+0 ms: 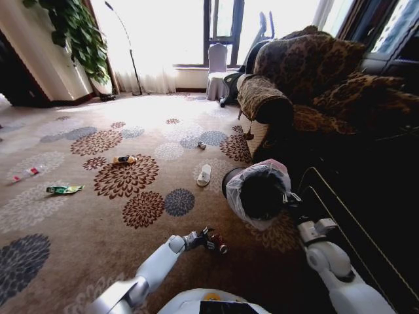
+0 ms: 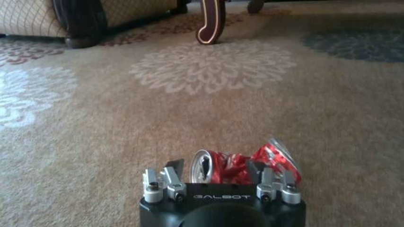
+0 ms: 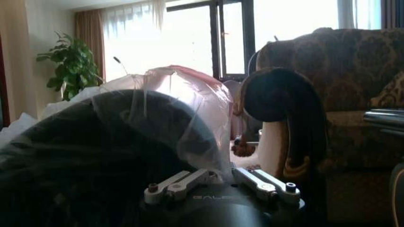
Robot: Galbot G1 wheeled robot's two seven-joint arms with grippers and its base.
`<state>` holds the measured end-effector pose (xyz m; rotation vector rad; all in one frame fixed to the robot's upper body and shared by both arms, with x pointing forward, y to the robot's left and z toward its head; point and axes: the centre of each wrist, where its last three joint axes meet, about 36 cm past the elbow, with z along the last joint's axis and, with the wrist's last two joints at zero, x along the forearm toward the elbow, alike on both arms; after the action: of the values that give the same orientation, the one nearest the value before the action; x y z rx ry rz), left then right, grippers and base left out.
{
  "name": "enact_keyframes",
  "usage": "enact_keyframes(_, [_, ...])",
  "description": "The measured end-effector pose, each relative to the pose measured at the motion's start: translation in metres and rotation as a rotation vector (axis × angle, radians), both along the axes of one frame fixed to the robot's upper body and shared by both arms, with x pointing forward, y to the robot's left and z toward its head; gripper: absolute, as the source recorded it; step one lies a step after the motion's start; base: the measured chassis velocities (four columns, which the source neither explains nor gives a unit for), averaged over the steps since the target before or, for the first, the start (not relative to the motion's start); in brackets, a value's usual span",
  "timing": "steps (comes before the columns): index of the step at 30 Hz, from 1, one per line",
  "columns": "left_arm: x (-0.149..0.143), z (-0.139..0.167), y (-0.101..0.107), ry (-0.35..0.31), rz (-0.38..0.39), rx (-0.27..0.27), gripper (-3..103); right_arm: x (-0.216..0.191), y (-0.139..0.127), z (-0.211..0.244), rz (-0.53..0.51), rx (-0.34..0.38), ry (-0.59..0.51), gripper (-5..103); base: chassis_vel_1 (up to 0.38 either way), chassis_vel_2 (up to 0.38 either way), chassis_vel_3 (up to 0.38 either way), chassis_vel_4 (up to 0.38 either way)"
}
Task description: Pick up the trash from the ground and place it into the trash bin.
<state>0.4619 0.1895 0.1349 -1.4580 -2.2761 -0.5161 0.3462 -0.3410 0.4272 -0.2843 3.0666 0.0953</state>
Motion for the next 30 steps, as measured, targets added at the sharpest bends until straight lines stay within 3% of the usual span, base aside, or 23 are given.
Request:
enact_keyframes(2, [-0.002, -0.004, 0.000, 0.014, 0.006, -0.001, 53, 0.000, -0.002, 0.000, -0.004, -0.001, -0.001, 0, 0.000, 0.000, 0.000, 0.000])
enact_keyframes(4, [-0.002, -0.004, 0.001, 0.016, 0.010, -0.001, 53, 0.000, -0.002, 0.000, -0.005, -0.001, 0.000, 0, 0.000, 0.000, 0.000, 0.000])
enact_keyframes(7, [-0.006, -0.005, 0.005, 0.022, 0.021, -0.010, 38, 0.001, -0.003, 0.000, -0.007, -0.001, -0.001, 0, 0.000, 0.000, 0.000, 0.000])
enact_keyframes(13, [-0.015, -0.003, 0.019, 0.033, 0.043, -0.022, 27, 0.003, -0.004, 0.001, -0.010, -0.001, -0.007, 0, 0.000, 0.000, 0.000, 0.000])
enact_keyframes(16, [-0.019, 0.004, 0.027, 0.027, 0.077, -0.054, 15, 0.006, -0.004, 0.000, -0.009, 0.003, -0.009, 0, 0.000, 0.000, 0.000, 0.000])
enact_keyframes(25, [-0.032, 0.021, 0.045, 0.001, 0.152, -0.118, 10, 0.008, 0.000, -0.004, -0.008, 0.015, -0.005, 0, 0.000, 0.000, 0.000, 0.000])
enact_keyframes(29, [-0.046, 0.050, 0.057, -0.058, 0.269, -0.203, 10, 0.018, 0.000, -0.012, -0.010, 0.015, 0.002, 0, 0.000, 0.000, 0.000, 0.000])
enact_keyframes(30, [-0.046, 0.050, 0.057, -0.058, 0.269, -0.203, 10, 0.018, 0.000, -0.012, -0.010, 0.015, 0.002, 0, 0.000, 0.000, 0.000, 0.000])
